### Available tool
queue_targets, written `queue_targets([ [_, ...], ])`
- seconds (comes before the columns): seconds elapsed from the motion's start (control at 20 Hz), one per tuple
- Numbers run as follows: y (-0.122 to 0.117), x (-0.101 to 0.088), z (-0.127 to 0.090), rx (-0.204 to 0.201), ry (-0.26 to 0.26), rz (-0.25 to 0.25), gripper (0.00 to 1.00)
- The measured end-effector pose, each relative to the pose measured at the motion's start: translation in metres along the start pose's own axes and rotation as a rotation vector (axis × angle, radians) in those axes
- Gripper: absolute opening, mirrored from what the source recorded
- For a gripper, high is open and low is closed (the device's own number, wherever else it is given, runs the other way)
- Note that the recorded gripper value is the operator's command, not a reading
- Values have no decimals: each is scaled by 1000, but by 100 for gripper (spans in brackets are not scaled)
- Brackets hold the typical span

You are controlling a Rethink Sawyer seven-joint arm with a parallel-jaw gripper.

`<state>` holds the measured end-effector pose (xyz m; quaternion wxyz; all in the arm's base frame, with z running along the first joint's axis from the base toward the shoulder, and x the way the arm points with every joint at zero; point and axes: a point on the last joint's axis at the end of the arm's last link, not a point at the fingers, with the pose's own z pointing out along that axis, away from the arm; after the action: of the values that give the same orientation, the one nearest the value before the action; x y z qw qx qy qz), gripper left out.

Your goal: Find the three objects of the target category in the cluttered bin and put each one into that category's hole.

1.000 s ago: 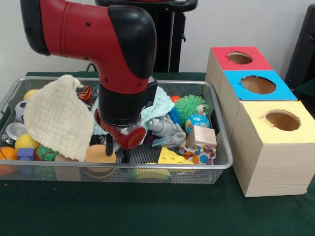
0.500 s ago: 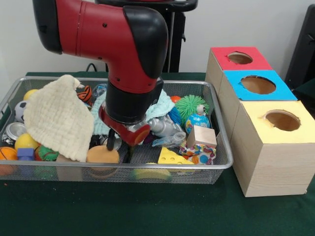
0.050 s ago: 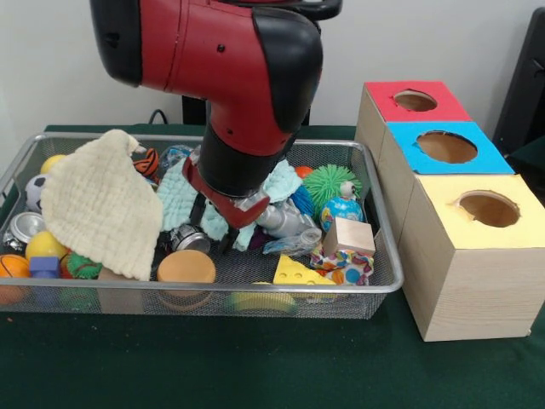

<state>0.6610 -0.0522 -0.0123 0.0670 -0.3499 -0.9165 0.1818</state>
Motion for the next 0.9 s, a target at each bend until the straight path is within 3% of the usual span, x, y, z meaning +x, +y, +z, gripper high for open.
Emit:
queue_targets([
  [0.25, 3, 3, -8, 29, -11, -21, 100],
  [0.9, 15, -19, -26, 8, -77, -15, 100],
])
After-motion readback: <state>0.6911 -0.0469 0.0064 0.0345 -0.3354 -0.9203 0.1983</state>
